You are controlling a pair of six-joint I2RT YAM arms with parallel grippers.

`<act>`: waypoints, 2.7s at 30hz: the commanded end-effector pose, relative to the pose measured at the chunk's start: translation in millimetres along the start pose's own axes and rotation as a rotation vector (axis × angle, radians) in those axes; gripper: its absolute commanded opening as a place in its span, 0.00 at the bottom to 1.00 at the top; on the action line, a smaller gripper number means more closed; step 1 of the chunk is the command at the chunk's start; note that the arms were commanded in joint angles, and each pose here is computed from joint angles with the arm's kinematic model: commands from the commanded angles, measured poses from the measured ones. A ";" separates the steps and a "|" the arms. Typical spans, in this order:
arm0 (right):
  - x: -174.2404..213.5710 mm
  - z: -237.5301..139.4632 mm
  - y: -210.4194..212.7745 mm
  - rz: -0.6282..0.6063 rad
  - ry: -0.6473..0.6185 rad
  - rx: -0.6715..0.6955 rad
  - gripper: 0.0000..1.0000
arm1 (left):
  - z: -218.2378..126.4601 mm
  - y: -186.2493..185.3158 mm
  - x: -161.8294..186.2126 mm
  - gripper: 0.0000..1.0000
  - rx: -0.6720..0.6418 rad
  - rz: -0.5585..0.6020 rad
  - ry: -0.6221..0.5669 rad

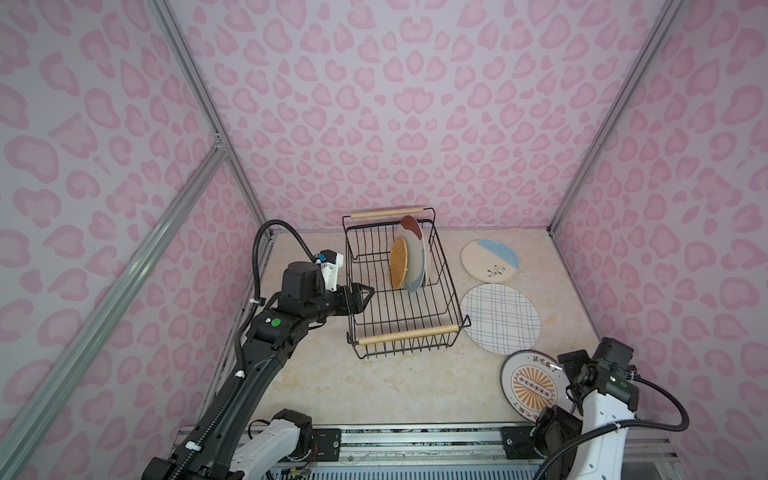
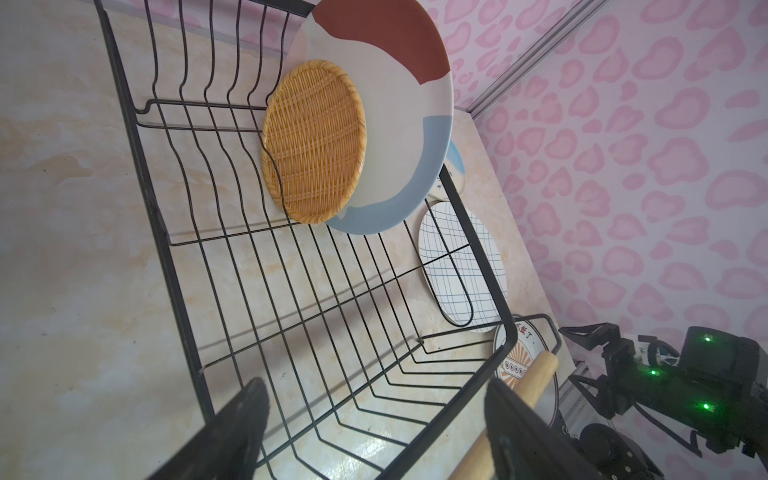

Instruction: Load the plates into the dish rack

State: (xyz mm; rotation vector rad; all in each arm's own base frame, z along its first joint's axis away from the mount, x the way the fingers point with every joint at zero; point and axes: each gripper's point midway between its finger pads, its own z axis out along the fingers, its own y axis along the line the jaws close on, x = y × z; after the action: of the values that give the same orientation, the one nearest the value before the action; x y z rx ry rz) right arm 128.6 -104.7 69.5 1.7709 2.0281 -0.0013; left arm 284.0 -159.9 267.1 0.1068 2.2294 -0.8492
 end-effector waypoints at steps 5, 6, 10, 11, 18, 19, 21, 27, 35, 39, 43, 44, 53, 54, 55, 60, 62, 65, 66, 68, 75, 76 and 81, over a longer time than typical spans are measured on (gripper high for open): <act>21.0 18.1 -13.9 0.028 0.097 0.058 0.98 | -4.0 -4.9 -6.0 0.84 0.017 0.016 -0.036; 23.1 19.7 -12.7 0.026 0.107 0.049 0.97 | -4.1 -4.9 -6.1 0.84 0.017 0.015 -0.036; 24.2 19.7 -7.3 0.043 0.109 0.013 0.97 | -3.2 -3.8 -5.7 0.84 0.015 0.012 -0.033; 26.7 21.5 -5.4 0.048 0.122 0.002 0.97 | -3.0 -3.8 -6.1 0.84 0.014 0.012 -0.033; 40.1 31.2 10.7 0.074 0.182 -0.087 0.96 | -0.1 -2.3 -5.3 0.84 0.012 0.007 -0.025; 40.7 30.6 14.6 0.071 0.179 -0.102 0.96 | 0.1 -1.7 -5.4 0.84 0.011 0.005 -0.024; 44.1 29.7 24.3 0.050 0.179 -0.130 0.96 | 1.2 -1.1 -5.4 0.84 0.011 0.003 -0.021; 50.2 32.8 47.1 -0.021 0.167 -0.185 0.96 | 2.3 0.7 -4.9 0.84 0.007 -0.002 -0.018; 40.3 32.1 43.1 -0.051 0.120 -0.146 0.96 | 0.2 -19.3 1.5 0.83 0.108 0.019 -0.001; 34.8 30.2 49.6 -0.090 0.110 -0.151 0.96 | 2.4 -45.3 11.8 0.83 0.166 0.038 0.014; 31.2 28.3 63.7 -0.131 0.104 -0.202 0.96 | 7.1 -84.5 22.9 0.83 0.215 0.059 0.020; 31.4 28.2 66.3 -0.140 0.105 -0.213 0.96 | 8.3 -95.0 26.3 0.83 0.232 0.063 0.021; 36.8 31.3 75.8 -0.191 0.126 -0.251 0.96 | 39.1 -159.3 96.4 0.79 0.250 0.088 0.109; 37.4 31.2 77.0 -0.195 0.127 -0.255 0.96 | 40.0 -158.2 96.4 0.79 0.228 0.100 0.100; 37.9 31.2 77.8 -0.198 0.129 -0.258 0.96 | 39.2 -158.0 95.1 0.78 0.210 0.112 0.089; 41.0 31.0 80.1 -0.207 0.142 -0.272 0.96 | 27.2 -190.9 96.3 0.79 0.225 0.208 0.023; 42.5 30.2 82.2 -0.203 0.149 -0.286 0.96 | 33.8 -202.1 109.0 0.79 0.253 0.209 0.057; 43.8 29.6 79.8 -0.210 0.149 -0.281 0.96 | 47.5 -209.9 129.2 0.78 0.272 0.200 0.115; 42.8 28.6 80.0 -0.221 0.141 -0.284 0.96 | 51.3 -212.3 135.6 0.78 0.281 0.197 0.131; 38.6 24.0 83.2 -0.242 0.115 -0.296 0.96 | 56.2 -218.2 144.6 0.79 0.303 0.191 0.153; 41.2 22.9 91.2 -0.254 0.122 -0.335 0.95 | 89.8 -250.6 154.2 0.79 0.294 0.224 0.188; 42.7 24.7 90.5 -0.252 0.127 -0.333 0.95 | 95.8 -258.1 152.2 0.78 0.276 0.248 0.187; 44.3 24.4 90.5 -0.253 0.129 -0.337 0.96 | 138.9 -279.7 141.9 0.79 0.168 0.307 0.171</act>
State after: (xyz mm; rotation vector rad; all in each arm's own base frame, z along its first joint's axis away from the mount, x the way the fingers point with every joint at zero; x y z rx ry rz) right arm 215.1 -53.0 55.7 1.3549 2.1905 0.3631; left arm 163.0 -480.7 268.8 0.5920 2.1866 -1.0274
